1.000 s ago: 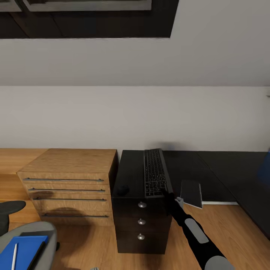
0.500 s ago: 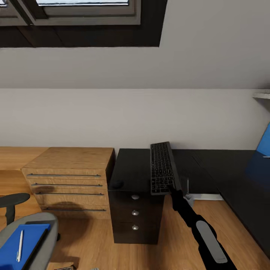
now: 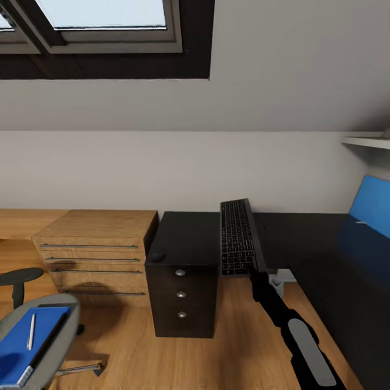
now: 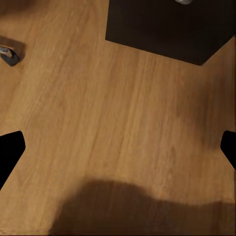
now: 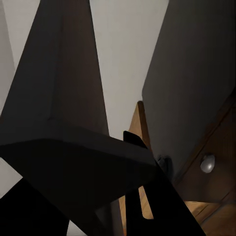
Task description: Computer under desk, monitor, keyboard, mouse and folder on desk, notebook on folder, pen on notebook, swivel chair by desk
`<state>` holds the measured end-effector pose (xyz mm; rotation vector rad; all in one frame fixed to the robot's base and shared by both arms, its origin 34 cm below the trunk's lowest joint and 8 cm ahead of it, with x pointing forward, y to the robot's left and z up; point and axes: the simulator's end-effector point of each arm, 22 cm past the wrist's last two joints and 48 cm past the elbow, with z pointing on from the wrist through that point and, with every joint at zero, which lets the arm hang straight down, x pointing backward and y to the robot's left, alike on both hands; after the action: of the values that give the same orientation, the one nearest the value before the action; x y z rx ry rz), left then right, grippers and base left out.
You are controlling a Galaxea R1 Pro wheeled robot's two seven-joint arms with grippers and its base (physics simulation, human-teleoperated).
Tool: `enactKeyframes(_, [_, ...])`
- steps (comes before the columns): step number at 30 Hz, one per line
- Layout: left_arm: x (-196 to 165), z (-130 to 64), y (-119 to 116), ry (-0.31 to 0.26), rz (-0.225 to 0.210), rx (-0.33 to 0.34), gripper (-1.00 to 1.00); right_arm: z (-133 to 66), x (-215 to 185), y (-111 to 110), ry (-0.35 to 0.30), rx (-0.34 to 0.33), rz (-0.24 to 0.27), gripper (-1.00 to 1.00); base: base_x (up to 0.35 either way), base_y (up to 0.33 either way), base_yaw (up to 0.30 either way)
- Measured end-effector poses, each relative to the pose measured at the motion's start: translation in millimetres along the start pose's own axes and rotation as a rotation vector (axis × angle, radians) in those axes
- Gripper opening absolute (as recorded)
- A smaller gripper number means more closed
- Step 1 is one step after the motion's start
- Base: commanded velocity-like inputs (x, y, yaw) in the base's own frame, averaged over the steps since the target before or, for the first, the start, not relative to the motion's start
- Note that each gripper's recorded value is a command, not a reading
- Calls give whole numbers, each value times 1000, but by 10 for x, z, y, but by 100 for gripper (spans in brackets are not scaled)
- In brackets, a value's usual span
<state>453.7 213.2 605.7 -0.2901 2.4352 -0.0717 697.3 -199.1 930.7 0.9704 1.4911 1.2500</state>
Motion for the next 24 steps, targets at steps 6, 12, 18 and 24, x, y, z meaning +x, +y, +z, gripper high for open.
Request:
enactKeyframes(6, [-63, -71, -11, -3, -1, 1, 100, -6, -19, 89, -3, 0, 1, -100, -319, -111, 0])
enactKeyframes(12, [-127, -141, -10, -6, -2, -3, 100, -15, -38, 163, -2, 3, 0, -100, -345, -1, 0])
enactKeyframes(18, [-182, -210, -17, -7, -3, -4, 100, -41, -155, 256, -23, -4, 41, -100, -346, 0, 0])
enactKeyframes(24, [-231, -279, -25, -7, -3, -4, 100, -55, -188, 337, -28, -6, 54, -100, -347, 0, 0])
